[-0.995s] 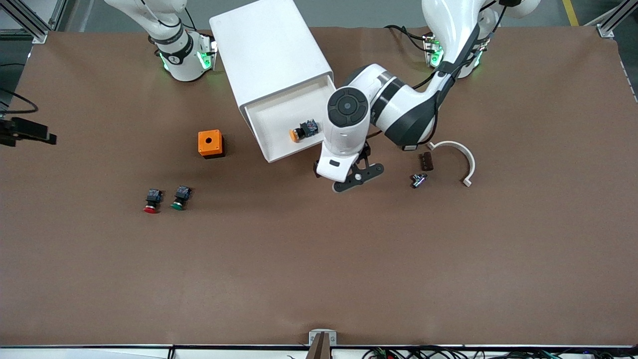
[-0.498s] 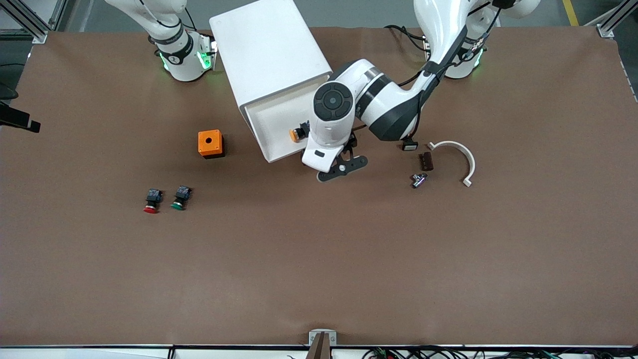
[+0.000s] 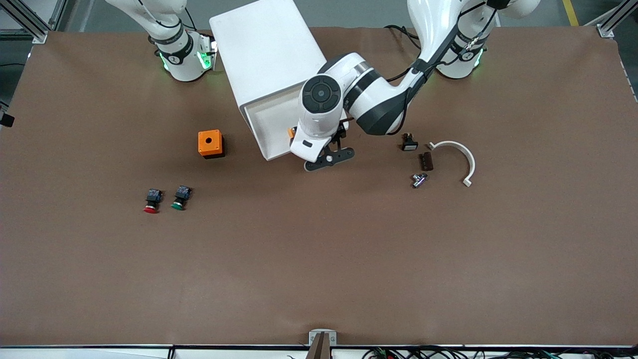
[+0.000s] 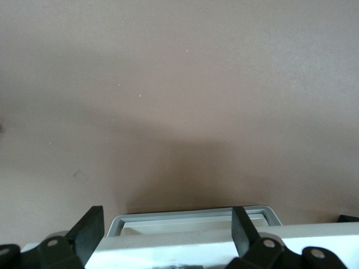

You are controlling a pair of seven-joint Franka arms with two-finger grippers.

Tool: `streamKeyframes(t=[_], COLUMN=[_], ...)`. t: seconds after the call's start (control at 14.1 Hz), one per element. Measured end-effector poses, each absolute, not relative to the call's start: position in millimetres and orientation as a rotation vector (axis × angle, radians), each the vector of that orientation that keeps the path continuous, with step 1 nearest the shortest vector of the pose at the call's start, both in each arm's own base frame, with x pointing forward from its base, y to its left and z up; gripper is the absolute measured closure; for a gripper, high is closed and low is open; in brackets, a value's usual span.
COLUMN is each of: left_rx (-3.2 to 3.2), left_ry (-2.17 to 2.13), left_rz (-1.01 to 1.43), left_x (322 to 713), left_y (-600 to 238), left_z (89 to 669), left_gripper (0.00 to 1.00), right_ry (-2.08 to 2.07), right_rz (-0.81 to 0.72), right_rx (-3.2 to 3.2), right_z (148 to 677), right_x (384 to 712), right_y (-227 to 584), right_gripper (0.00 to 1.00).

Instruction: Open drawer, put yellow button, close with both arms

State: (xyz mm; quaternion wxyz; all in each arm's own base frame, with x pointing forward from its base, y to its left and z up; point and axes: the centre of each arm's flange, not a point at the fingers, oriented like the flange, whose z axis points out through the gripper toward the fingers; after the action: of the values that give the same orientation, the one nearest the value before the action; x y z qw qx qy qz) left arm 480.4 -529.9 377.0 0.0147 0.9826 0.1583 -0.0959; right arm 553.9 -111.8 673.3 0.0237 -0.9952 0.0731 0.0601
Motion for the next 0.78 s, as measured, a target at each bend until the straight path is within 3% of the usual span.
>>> streamKeyframes(t=[0.78], left_rx=[2.998], left_ry=[0.479], left_rz=[-0.472], left_x=[449.5], left_y=[-557.6], left_z=[364.1], left_gripper=[0.0], right_ry=[0.153], right_rz=[0.191], right_rx=[-3.082], right_z=[689.2], right_x=[538.7], right_y=[-81.5], right_gripper=[0.0])
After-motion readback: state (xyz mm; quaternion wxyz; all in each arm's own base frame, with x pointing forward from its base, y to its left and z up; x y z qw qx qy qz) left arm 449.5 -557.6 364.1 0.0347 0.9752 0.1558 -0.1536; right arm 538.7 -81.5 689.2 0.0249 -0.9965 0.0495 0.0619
